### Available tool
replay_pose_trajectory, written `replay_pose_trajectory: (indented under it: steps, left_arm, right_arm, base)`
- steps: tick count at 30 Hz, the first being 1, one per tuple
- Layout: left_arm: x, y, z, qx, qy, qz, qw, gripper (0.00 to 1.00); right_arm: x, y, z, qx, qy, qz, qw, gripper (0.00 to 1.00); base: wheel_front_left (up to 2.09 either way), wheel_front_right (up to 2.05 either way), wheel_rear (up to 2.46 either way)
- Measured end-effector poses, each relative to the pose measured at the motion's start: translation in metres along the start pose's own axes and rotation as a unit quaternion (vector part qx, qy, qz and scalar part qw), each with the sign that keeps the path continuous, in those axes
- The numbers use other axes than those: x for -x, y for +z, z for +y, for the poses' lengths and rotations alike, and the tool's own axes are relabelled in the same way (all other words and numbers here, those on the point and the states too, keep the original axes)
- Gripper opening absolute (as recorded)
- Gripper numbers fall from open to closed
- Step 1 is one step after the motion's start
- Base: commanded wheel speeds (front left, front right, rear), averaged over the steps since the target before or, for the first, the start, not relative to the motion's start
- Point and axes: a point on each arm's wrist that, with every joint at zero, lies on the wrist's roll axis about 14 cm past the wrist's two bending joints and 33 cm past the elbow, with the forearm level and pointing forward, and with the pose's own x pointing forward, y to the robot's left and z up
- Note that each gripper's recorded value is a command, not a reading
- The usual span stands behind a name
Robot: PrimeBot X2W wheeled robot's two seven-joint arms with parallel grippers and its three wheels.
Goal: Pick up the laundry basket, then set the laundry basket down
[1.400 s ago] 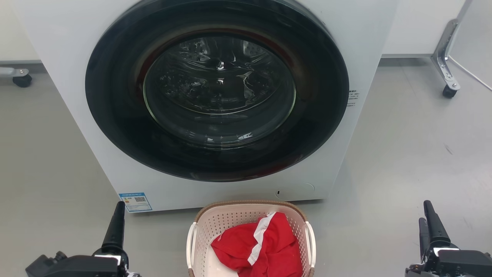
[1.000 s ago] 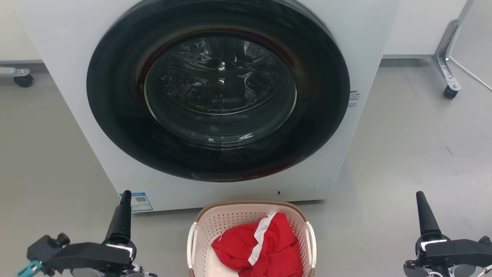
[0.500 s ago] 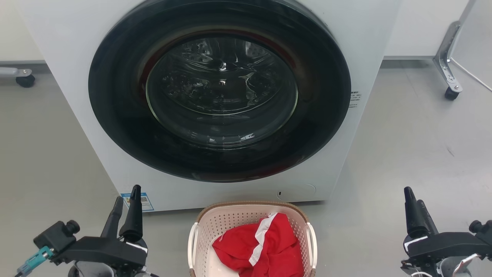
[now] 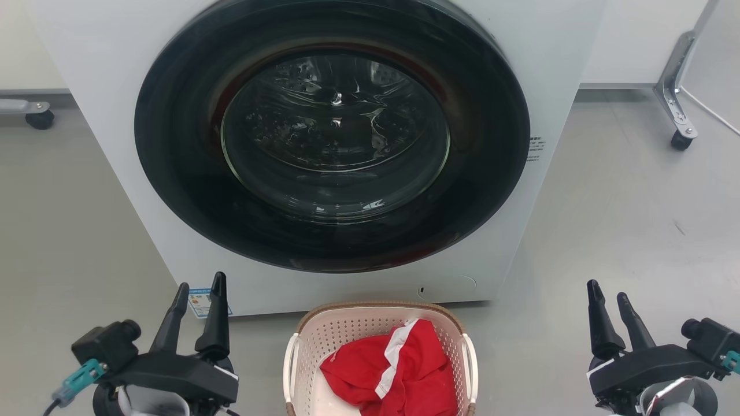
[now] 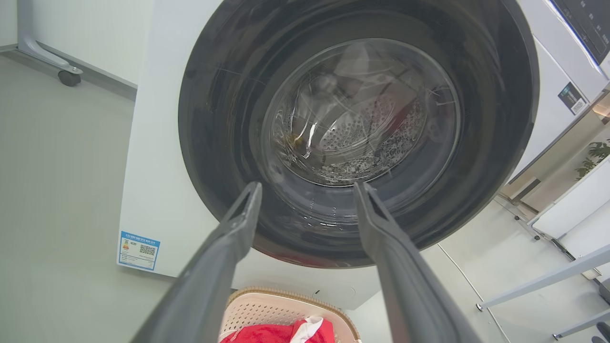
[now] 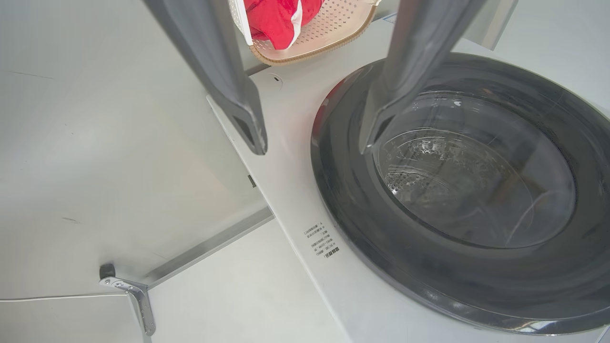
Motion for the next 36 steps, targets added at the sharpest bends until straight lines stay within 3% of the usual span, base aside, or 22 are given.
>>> replay_pose_trajectory:
  steps: [15,36]
  left_arm:
    - [0.002,-0.009,-0.009,-0.097,-0.015,-0.004,0.995,1.00]
    - [0.006,-0.020,-0.010,-0.214,-0.027,-0.009,0.976,1.00]
  right_arm:
    - [-0.001,-0.007,0.003,0.121,0.013,0.001,0.993,1.00]
    - [0.000,-0.016,0.009,0.263,0.041,-0.003,0.964,1.00]
  base:
    - [0.00,0.00,0.00]
    - [0.00,0.00,0.00]
